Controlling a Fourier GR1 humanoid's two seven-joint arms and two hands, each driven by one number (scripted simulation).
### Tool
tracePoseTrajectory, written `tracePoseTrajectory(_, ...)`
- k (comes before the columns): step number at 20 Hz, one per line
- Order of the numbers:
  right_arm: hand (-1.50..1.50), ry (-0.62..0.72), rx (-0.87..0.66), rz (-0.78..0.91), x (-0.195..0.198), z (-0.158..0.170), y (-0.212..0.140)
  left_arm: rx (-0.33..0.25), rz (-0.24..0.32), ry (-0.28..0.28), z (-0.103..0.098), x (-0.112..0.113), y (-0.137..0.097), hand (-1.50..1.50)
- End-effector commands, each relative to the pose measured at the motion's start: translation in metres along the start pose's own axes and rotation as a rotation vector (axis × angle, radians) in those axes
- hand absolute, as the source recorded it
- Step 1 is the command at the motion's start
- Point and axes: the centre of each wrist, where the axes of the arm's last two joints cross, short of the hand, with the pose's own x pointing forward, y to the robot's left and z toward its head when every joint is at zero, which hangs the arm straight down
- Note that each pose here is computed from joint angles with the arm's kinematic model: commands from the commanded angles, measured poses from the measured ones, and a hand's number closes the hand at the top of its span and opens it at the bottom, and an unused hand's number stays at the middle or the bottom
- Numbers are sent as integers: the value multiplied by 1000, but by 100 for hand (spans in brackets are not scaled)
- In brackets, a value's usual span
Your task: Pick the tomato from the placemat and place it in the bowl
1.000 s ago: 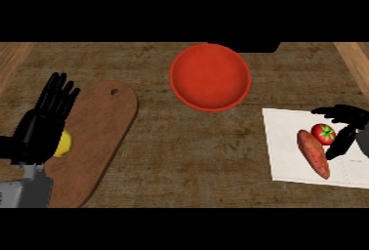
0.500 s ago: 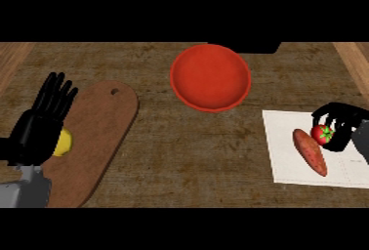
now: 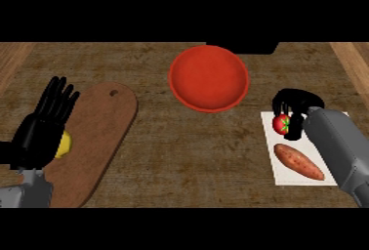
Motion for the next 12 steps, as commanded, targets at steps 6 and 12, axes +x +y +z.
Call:
tracePoseTrajectory(6,150,-270,-324,52,236,20,22,-24,1,4,-6,3,-6,0)
tracePoseTrajectory(12,150,-150,-586,14,295,80,-4,-11,-8,23,-3,5,-4,0)
